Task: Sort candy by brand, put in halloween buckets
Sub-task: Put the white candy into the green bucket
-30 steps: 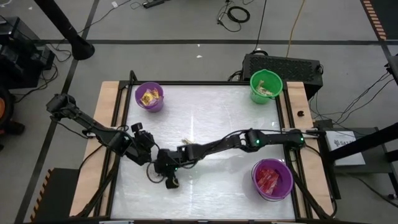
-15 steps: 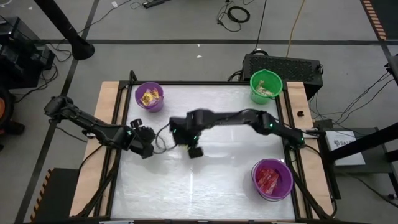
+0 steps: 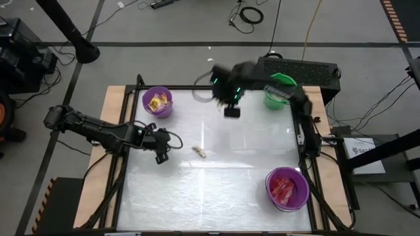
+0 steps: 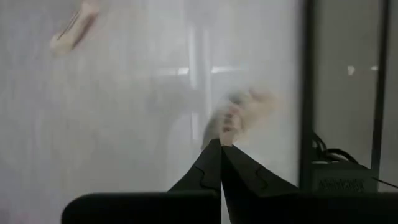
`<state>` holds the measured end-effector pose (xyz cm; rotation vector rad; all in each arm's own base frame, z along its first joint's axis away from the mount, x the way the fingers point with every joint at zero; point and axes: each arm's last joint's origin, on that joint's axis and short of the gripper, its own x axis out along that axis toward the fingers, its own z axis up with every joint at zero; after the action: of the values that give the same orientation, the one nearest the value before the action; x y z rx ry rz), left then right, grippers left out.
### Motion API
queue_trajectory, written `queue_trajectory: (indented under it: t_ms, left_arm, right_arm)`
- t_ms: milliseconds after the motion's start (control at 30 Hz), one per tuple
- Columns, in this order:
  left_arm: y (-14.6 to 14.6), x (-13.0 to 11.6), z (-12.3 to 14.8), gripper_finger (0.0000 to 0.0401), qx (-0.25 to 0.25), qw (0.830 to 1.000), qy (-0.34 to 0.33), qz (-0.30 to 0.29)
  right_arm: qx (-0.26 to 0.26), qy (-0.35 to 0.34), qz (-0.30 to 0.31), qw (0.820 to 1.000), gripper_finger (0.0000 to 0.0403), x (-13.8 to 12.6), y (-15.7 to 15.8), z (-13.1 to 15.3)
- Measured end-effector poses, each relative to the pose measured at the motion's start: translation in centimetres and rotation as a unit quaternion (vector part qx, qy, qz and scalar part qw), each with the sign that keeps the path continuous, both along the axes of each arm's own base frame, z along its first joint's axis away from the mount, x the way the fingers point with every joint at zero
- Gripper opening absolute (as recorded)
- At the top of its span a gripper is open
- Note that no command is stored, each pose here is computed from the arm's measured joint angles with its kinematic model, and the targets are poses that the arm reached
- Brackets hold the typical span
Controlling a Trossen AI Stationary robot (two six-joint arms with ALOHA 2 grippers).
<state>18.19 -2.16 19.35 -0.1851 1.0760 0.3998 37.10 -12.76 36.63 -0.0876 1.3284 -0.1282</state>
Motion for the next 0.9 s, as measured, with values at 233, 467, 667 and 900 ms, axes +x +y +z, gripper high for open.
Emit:
queue_trajectory:
  t_ms: [233,467,667,900]
  left_arm:
    - [2.8,0.4,0.6,0.0191,-0.028,0.998,-0.018,0.06]
    - [7.3,0.5,1.7,0.0191,-0.009,0.989,-0.065,0.132]
    - [11.5,0.4,2.6,0.0191,-0.005,0.969,-0.15,0.196]
    - [14.2,-0.2,3.5,0.0191,-0.002,0.947,-0.217,0.238]
  right_arm:
    - [-0.019,-0.031,-0.081,0.996,0.0,-8.0,-4.9,3.8]
    - [-0.012,-0.018,-0.166,0.986,0.0,-14.9,-6.3,3.1]
    - [-0.015,-0.018,-0.205,0.978,0.0,-18.3,-6.2,-0.8]
    - [-0.048,0.03,-0.269,0.961,0.0,-21.1,-6.4,-5.3]
